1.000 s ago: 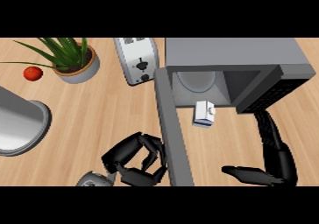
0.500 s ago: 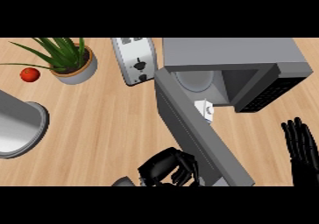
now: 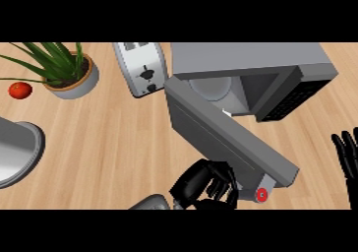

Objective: Pick up the milk, place it into the microwave and close the microwave

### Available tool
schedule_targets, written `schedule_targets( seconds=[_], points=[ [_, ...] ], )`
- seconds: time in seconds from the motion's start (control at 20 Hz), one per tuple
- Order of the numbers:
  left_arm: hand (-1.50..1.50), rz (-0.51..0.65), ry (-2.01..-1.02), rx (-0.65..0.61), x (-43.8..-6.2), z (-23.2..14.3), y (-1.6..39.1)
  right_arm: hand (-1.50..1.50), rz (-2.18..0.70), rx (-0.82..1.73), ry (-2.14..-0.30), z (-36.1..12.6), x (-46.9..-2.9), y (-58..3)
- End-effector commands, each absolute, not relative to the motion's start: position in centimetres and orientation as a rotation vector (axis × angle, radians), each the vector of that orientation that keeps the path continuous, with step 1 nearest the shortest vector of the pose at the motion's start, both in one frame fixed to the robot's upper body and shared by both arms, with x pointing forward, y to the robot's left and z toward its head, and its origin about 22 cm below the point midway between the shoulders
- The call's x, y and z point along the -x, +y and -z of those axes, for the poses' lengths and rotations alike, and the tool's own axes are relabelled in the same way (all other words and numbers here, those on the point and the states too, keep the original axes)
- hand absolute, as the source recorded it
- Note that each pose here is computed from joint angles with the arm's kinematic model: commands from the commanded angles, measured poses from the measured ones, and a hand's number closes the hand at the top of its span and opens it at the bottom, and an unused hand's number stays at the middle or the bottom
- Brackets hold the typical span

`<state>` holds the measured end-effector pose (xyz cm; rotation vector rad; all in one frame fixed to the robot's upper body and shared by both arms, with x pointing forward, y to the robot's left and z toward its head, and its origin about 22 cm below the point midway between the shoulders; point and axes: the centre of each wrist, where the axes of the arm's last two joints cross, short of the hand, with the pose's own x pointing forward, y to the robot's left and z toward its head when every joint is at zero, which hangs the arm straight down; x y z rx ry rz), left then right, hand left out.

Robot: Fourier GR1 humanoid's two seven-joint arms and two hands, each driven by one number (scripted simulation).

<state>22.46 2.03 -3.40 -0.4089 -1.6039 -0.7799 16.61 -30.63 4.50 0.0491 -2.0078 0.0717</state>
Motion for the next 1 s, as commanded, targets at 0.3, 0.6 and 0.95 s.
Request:
schedule_targets(
  seconds=[0.3,0.6,0.95],
  points=[
    [1.5,0.595,-1.752,0.371,-25.2,0.4,-0.2,-1.5,-0.25,-0.272,-2.039,-8.4,-17.3,-30.3],
    [1.5,0.507,-1.748,0.34,-28.1,-1.9,-0.7,-1.5,-0.265,-0.358,-2.059,-9.7,-17.3,-29.5],
    [1.5,0.398,-1.729,0.251,-30.3,-2.5,-0.4,-1.5,-0.275,-0.432,-2.07,-10.8,-17.4,-29.3]
  ],
)
